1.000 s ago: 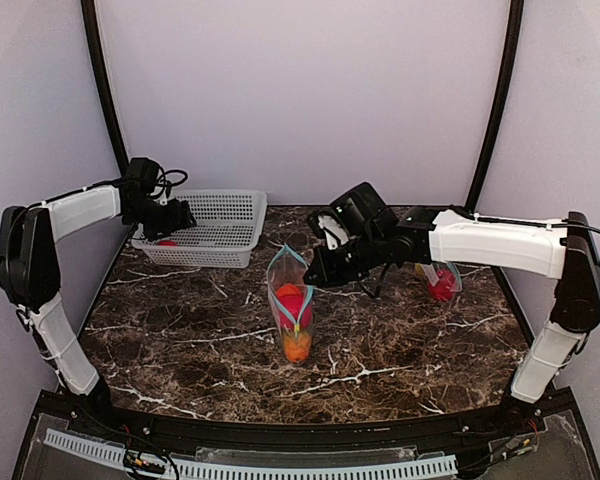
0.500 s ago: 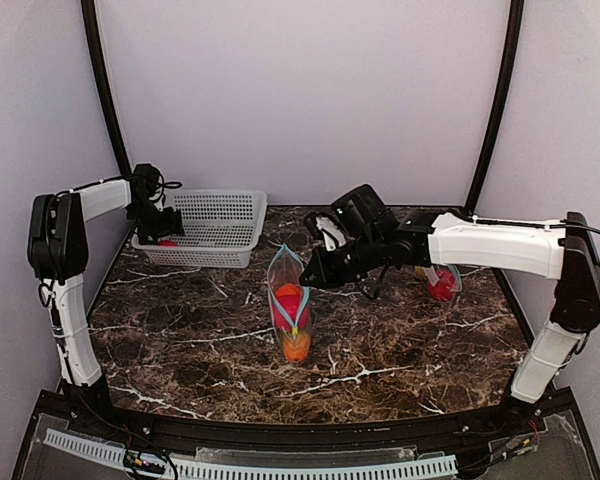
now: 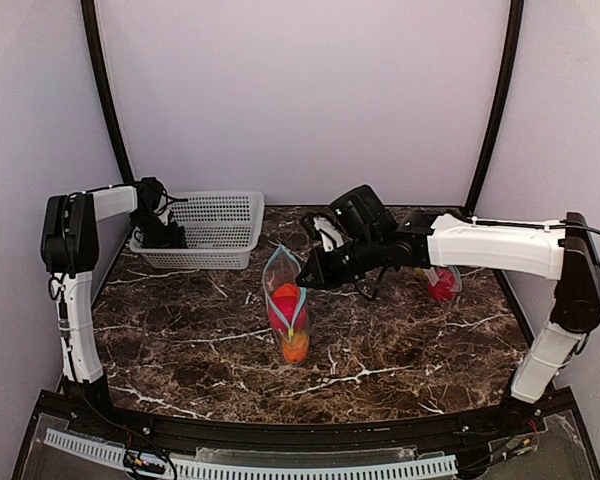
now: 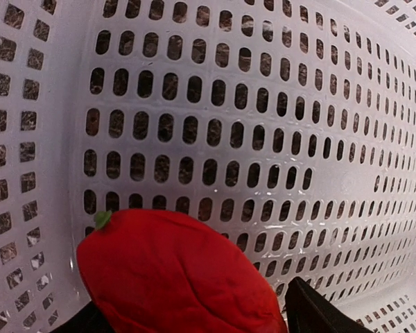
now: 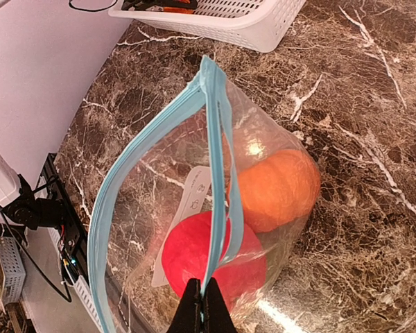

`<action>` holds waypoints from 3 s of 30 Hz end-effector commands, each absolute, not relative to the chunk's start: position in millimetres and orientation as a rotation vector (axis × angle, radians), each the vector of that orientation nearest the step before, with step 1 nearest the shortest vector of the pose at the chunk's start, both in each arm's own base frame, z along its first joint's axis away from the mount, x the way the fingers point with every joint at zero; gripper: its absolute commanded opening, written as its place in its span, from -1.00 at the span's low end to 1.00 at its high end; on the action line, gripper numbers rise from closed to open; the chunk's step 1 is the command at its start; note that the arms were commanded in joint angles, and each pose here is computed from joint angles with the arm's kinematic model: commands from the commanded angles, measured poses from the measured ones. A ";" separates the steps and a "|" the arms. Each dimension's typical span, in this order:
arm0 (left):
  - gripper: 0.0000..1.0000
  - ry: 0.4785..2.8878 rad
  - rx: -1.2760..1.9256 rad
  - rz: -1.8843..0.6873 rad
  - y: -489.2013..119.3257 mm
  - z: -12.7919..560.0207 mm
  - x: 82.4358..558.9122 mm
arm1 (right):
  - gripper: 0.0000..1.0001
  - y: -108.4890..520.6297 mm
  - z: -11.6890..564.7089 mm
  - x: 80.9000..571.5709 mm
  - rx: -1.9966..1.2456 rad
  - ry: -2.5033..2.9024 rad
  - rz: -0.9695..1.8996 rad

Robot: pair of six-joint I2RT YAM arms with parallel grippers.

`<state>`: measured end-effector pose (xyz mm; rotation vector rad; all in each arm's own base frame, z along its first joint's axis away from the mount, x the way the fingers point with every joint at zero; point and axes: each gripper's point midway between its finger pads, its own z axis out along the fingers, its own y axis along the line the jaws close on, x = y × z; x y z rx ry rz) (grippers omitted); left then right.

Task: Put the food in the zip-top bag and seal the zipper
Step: Pick up the fake fruit from the bin, then place the fake fruit in the zipper food storage bag.

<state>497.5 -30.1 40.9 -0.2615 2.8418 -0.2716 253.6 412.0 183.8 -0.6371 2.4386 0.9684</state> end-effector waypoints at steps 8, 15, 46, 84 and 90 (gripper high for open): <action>0.10 2.830 -0.135 -0.287 -52.4 54.4 498.3 | -1.00 421.4 190.5 248.2 -0.654 2.407 1.004; -0.01 2.650 -0.105 -0.292 -54.7 120.3 509.1 | -1.00 419.4 191.8 249.4 -0.649 2.407 0.987; -0.09 2.017 0.454 -1.050 -266.7 300.3 274.5 | -1.00 418.5 216.2 254.0 -0.666 2.335 0.971; 0.08 2.301 0.504 -0.909 -350.6 199.2 257.8 | -1.00 415.7 214.5 253.4 -0.656 2.343 0.944; 0.09 2.318 0.480 -0.875 -344.4 194.4 249.9 | -1.00 415.4 215.9 253.6 -0.653 2.340 0.945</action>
